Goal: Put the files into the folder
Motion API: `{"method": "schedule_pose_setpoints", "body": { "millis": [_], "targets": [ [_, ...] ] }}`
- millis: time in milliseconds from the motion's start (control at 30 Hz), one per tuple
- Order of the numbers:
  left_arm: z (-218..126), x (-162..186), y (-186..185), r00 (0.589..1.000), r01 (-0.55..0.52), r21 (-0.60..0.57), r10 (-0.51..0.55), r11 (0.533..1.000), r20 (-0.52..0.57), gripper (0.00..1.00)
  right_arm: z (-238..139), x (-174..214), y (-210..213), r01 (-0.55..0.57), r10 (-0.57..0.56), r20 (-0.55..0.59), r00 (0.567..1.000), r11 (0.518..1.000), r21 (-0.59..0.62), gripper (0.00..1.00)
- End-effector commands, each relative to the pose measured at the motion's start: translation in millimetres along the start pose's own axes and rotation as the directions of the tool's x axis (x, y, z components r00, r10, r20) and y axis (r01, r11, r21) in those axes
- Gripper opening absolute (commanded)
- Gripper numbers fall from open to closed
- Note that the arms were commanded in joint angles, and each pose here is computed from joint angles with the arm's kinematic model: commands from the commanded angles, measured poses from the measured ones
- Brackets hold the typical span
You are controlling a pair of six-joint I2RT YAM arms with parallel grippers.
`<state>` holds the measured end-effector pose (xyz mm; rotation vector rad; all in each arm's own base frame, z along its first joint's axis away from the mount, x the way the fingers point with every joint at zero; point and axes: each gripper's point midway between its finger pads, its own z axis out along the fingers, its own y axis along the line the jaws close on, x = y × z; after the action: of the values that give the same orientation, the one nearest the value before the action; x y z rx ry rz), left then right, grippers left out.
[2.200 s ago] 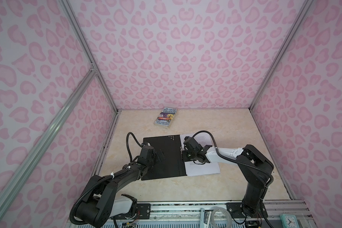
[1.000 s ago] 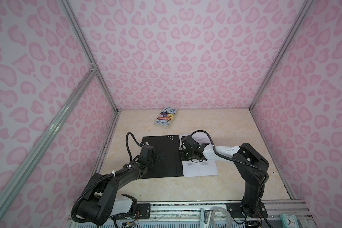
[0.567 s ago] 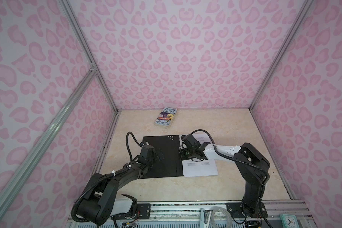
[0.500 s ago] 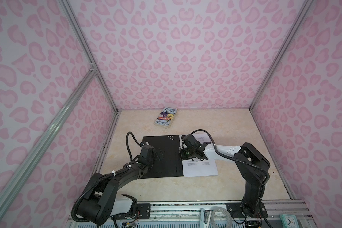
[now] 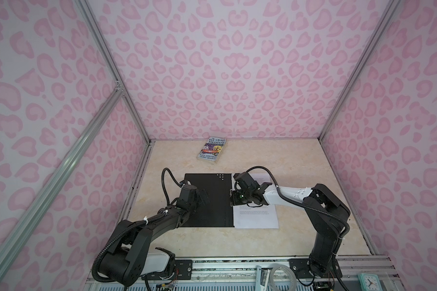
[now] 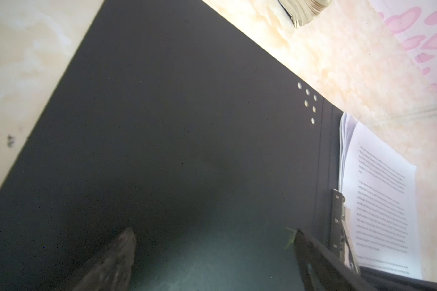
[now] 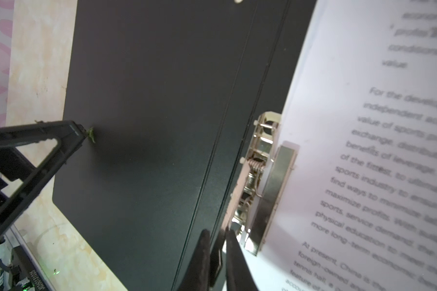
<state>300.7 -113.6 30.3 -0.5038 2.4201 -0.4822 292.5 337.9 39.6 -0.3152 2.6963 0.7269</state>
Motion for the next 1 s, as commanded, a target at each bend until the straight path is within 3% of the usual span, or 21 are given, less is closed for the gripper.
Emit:
{"method": "schedule_pose_setpoints", "body": {
  "millis": [0,200,433,533,967],
  "targets": [
    [-3,48,37,0.981,0.015,-0.137,-0.041,0.990,-0.190,1.00,1,21,-10,-0.009,0.012,-0.077,0.997,0.999,0.030,0.16],
    [-3,48,38,0.981,0.015,-0.139,-0.042,0.990,-0.190,1.00,1,25,-10,-0.021,0.023,-0.078,0.997,1.000,0.021,0.15],
    [-3,47,37,0.981,0.016,-0.138,-0.042,0.990,-0.188,1.00,8,40,-21,-0.045,0.047,-0.088,0.995,0.999,0.021,0.00],
    [-3,48,37,0.980,0.017,-0.139,-0.044,0.990,-0.192,1.00,10,43,-28,-0.042,0.046,-0.085,0.995,0.998,0.039,0.00],
    [-8,44,32,0.984,0.032,-0.109,-0.051,0.994,-0.173,0.98,22,-6,-38,0.039,-0.029,-0.098,0.995,0.994,0.101,0.00]
  ]
}}
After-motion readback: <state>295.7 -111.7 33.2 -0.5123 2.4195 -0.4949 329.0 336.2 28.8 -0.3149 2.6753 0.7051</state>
